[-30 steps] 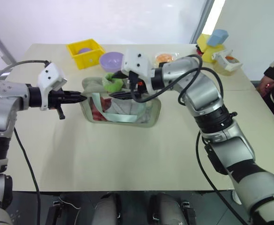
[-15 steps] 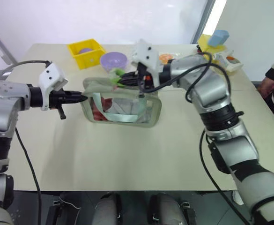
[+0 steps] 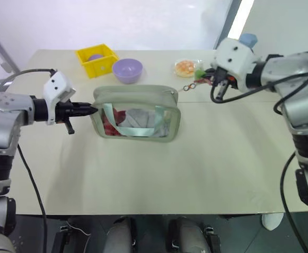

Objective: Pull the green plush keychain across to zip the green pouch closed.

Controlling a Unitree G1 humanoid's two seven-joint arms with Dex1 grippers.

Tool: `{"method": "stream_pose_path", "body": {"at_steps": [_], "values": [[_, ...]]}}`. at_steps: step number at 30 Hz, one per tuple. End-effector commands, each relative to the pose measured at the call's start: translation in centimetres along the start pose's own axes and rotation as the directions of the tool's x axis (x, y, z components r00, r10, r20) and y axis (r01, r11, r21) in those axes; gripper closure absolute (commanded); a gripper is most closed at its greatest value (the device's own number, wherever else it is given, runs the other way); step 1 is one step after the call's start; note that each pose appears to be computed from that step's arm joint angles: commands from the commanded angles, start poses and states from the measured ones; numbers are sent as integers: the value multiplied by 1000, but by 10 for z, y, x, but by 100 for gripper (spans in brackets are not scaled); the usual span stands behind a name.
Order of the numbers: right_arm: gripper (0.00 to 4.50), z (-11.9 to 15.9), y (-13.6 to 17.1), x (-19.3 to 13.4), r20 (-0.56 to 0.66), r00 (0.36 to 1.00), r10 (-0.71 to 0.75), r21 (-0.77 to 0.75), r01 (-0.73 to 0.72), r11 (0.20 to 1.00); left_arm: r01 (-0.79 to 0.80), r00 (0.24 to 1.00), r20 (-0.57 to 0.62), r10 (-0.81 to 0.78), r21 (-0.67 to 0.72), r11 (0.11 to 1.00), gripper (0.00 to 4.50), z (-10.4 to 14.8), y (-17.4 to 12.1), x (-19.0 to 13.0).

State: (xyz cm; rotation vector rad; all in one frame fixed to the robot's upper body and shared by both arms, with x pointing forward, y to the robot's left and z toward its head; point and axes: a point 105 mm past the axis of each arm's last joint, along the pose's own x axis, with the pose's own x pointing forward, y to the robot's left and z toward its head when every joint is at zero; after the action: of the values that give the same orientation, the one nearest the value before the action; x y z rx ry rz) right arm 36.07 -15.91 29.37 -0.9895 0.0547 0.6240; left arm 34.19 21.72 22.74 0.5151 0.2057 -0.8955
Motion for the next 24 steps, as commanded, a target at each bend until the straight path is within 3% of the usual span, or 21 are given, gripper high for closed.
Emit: {"method": "stream_pose_path", "body": {"at_steps": [1,5,9,14,18,19,21,24], "values": [[445,-23,1,-8,-92,992,-81,-29,79,996,20,1000,-15,-21,-29,999,450,-8,-8,5],[445,-57,68,17,-140,989,56,46,-50,998,20,1000,-16,-21,-33,999,450,-9,-10,6],[445,-59,123,40,-78,986,150,194,-132,972,19,1000,-14,-19,-41,999,450,-8,-11,8],[445,-54,155,58,-15,982,190,316,-176,932,13,1000,-14,-14,-44,999,450,-10,-14,7],[445,-57,145,60,-7,987,163,308,-153,939,5,1000,-12,-5,-38,999,450,-10,-15,7],[417,-58,138,58,-8,989,148,306,-138,942,0,1000,-10,0,-36,999,450,-10,-15,6],[356,-56,117,49,23,989,145,340,-145,929,-15,1000,0,15,-40,999,374,-9,-12,3],[211,-49,80,22,99,981,165,428,-192,883,-21,999,47,26,-93,995,245,-1,-6,-8]]}}
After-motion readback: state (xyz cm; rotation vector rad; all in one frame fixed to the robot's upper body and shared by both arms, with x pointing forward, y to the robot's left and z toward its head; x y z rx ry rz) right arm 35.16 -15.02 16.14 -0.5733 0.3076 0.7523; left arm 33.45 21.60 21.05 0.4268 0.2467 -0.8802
